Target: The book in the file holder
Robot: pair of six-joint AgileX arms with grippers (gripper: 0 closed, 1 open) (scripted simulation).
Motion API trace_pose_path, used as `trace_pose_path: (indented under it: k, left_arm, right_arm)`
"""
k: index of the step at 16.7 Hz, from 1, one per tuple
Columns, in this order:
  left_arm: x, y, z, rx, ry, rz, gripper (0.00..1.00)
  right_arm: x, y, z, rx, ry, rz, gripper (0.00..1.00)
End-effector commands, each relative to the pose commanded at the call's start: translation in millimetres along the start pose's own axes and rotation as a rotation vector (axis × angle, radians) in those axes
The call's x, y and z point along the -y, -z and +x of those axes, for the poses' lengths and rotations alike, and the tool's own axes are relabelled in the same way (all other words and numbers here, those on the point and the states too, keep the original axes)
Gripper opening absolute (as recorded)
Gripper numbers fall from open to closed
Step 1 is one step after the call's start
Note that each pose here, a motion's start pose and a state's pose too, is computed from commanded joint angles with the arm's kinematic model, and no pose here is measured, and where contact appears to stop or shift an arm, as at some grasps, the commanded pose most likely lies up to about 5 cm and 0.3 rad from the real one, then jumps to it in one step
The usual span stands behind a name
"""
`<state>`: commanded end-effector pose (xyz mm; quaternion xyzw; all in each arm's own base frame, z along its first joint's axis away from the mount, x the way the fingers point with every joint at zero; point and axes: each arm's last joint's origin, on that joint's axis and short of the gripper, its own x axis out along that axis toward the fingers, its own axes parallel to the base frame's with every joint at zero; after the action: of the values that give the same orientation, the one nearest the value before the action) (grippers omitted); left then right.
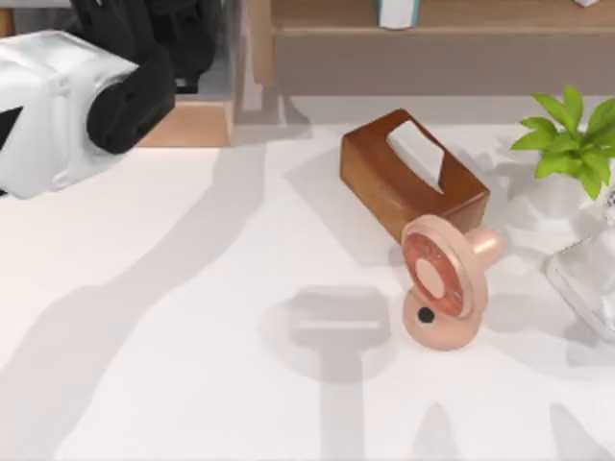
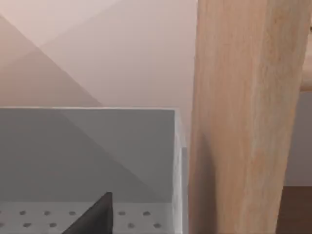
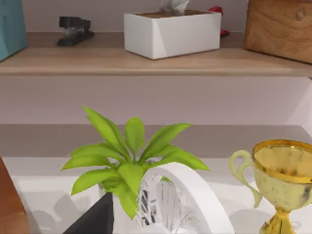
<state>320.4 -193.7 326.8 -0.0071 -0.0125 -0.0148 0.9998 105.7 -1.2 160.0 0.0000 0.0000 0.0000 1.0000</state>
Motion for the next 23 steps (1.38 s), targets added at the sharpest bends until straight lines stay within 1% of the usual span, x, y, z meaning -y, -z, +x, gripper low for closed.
trace_pose_path:
  k: [2,5,7,9,12,18,23]
  left_arm:
    - [47.4,21.9,30.7,-0.009,0.005,0.004,1.00]
    - [108.6,65.3,61.8,-0.019,0.008,0.009,1.00]
    - [137.4,92.4,74.5,-0.020,0.004,0.009,1.00]
    - [156.0,112.8,82.5,-0.018,-0.004,0.006,1.00]
    - [167.6,127.3,87.8,-0.014,-0.012,0.001,1.00]
    - [165.6,128.1,89.7,-0.017,-0.015,0.003,1.00]
    - [167.5,127.7,104.1,-0.014,-0.012,0.001,1.00]
  right_arm:
    - [0.0,0.0,0.0,0.000,0.000,0.000,1.00]
    - [0.0,0.0,0.0,0.000,0.000,0.000,1.00]
    - [0.0,0.0,0.0,0.000,0.000,0.000,1.00]
    - [0.0,0.0,0.0,0.000,0.000,0.000,1.00]
    - [0.0,0.0,0.0,0.000,0.000,0.000,1.00]
    - [0.0,0.0,0.0,0.000,0.000,0.000,1.00]
    - [0.0,0.0,0.0,0.000,0.000,0.000,1.00]
